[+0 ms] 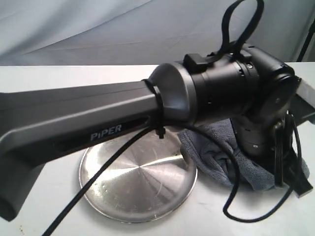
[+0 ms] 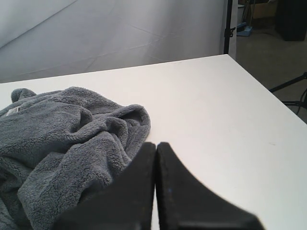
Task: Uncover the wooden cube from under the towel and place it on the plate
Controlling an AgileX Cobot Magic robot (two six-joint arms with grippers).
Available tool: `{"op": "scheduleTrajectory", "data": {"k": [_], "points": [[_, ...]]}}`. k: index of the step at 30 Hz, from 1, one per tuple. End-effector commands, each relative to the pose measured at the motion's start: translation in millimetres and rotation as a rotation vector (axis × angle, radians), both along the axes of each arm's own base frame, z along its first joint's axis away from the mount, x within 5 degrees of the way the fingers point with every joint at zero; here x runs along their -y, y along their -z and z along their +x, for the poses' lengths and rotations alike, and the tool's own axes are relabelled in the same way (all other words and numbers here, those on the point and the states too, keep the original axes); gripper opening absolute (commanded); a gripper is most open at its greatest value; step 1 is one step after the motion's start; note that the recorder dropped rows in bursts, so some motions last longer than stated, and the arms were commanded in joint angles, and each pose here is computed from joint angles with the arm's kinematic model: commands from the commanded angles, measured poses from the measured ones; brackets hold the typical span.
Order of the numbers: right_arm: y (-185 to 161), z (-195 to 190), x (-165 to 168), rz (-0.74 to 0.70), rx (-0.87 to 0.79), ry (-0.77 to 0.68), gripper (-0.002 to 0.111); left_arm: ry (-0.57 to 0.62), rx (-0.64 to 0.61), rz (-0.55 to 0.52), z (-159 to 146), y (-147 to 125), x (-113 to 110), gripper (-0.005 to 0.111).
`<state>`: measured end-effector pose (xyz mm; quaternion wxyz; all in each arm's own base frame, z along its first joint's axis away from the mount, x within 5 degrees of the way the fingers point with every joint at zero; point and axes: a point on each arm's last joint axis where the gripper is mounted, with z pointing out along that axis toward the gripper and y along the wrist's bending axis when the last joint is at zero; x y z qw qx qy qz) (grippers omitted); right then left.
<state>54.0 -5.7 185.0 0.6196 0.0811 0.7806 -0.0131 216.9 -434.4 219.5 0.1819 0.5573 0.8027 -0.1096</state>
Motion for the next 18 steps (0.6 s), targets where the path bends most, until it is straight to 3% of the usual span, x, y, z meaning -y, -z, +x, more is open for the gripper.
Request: {"op": "scheduleTrajectory", "data": {"k": [1, 5, 9, 12, 18], "points": [[0.5, -0.2, 0.1, -0.001, 0.004, 0.003, 0.0, -0.072, 0.071, -0.157, 26.1, -13.7, -0.7, 0.0], [0.5, -0.2, 0.1, -0.001, 0.004, 0.003, 0.0, -0.144, 0.117, -0.254, 54.3, -19.6, -8.6, 0.0], [0.5, -0.2, 0.1, -0.001, 0.004, 0.003, 0.0, -0.219, 0.119, -0.242, 84.2, -18.9, -30.0, 0.0], [0.5, -0.2, 0.1, -0.001, 0.004, 0.003, 0.0, -0.324, 0.065, -0.151, 106.4, -13.1, -57.8, 0.0], [0.5, -0.2, 0.1, -0.001, 0.004, 0.003, 0.0, -0.42, -0.042, 0.148, 129.8, -1.5, -115.3, 0.0]]}}
